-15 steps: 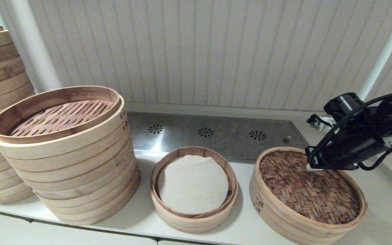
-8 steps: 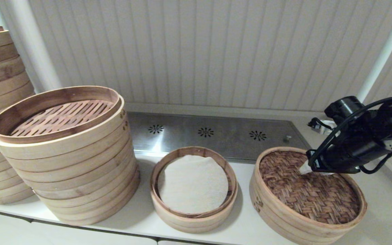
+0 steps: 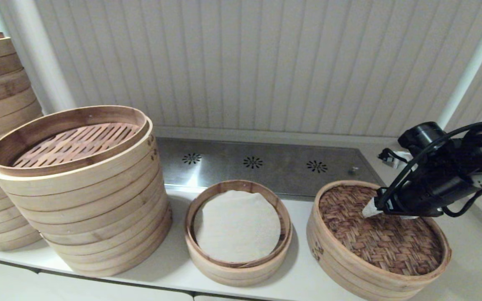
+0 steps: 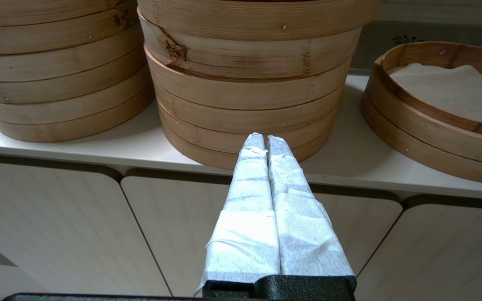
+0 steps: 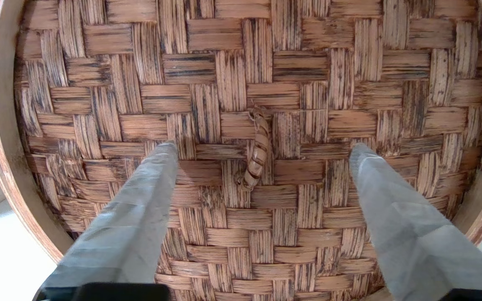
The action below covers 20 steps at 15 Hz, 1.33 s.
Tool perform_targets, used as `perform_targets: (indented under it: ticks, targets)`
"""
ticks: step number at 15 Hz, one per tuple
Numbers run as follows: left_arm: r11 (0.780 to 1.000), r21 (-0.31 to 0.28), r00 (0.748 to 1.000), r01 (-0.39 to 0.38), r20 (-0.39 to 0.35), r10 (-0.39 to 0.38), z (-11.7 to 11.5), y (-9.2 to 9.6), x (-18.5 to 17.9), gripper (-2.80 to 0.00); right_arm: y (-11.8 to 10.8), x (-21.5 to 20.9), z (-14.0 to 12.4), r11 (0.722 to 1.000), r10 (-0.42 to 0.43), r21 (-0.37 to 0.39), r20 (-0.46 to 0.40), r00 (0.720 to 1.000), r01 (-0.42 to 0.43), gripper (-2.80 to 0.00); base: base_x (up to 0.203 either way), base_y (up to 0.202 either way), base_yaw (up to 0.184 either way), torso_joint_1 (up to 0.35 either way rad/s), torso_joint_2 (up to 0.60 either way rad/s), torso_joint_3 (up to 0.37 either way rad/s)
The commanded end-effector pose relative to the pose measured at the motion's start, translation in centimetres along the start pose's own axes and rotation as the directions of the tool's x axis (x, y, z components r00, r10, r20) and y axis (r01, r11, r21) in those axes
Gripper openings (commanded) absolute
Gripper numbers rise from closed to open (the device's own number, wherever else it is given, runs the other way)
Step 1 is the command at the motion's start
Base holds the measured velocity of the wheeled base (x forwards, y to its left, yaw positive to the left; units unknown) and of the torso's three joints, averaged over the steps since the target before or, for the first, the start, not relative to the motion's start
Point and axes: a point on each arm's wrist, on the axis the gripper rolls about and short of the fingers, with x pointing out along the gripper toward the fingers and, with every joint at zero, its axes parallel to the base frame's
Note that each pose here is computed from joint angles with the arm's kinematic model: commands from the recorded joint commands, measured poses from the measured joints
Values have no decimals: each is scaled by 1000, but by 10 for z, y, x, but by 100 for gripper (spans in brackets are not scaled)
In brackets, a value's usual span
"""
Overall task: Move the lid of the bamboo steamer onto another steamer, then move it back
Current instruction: Pick up the steamer
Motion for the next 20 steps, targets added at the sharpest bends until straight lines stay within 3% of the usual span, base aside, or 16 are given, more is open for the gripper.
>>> perform_targets:
  ticks: [1,9,10,20]
  targets:
    - [1000,0,1000,-1,-2,1,0,0,0,-280,0,1,-1,1000,0,1,-8,1000,0,0,0,0,0,0,0,0]
    - [1000,0,1000,-1,-2,1,0,0,0,-280,1,3,-1,1000,0,-4,-13,1000,0,0,0,0,0,0,0,0]
    - [1000,0,1000,-1,-2,1,0,0,0,-280,2,3,-2,1000,1,-5,-15,1000,-1,-280,0,0,0,0,0,0]
    - [1000,0,1000,-1,-2,1,0,0,0,-280,2,13,-6,1000,25,-8,14,1000,-25,-280,0,0,0,0,0,0]
